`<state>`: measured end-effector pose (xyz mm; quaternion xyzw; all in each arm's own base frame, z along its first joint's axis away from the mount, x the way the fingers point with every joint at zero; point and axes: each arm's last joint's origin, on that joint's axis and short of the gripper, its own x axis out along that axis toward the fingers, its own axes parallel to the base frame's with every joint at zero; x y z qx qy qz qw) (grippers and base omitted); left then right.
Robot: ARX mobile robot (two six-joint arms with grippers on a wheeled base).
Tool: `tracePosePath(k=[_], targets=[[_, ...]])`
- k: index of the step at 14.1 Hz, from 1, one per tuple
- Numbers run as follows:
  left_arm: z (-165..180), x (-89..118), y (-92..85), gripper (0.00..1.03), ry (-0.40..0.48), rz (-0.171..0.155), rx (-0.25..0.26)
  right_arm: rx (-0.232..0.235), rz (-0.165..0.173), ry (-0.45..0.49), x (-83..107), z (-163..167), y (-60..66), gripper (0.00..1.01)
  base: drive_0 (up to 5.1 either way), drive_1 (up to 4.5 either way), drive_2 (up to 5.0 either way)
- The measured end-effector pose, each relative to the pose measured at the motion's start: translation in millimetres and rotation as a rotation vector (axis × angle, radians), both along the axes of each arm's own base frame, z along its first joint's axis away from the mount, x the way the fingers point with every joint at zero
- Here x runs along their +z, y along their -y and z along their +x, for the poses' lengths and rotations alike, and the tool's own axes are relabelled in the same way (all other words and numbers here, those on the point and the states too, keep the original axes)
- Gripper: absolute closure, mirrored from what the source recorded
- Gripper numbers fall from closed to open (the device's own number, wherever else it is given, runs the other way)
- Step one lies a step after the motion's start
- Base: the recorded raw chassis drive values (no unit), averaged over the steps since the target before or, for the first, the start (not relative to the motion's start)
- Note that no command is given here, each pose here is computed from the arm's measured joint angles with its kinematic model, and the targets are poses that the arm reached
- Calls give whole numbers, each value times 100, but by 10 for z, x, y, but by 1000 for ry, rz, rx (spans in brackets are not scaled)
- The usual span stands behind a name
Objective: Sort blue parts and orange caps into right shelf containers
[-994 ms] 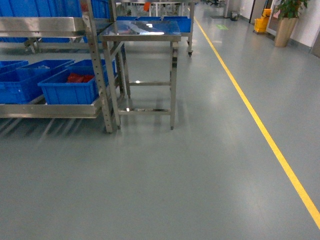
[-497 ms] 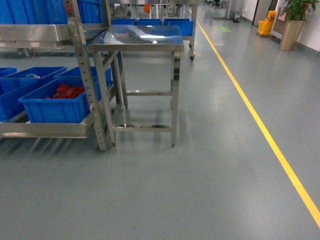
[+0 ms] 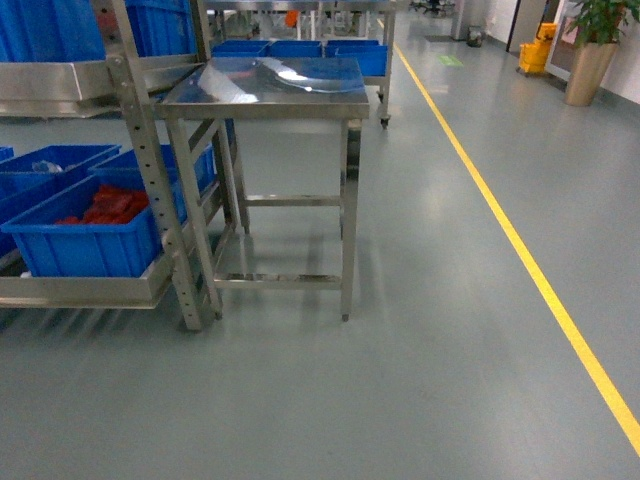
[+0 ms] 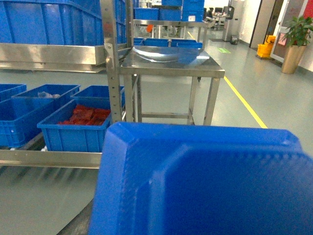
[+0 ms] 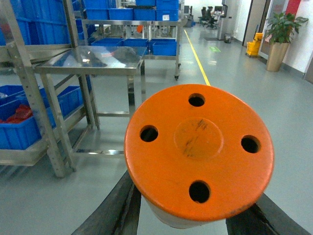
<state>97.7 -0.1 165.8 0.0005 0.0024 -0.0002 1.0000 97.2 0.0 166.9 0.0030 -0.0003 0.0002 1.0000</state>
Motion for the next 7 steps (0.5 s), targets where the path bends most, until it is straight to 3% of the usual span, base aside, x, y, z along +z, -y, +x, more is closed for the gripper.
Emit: tracePosePath(k=[7], targets=[[0,3,0,59,3,0,0,0,0,4,4,0,0,59,6,440,-427]])
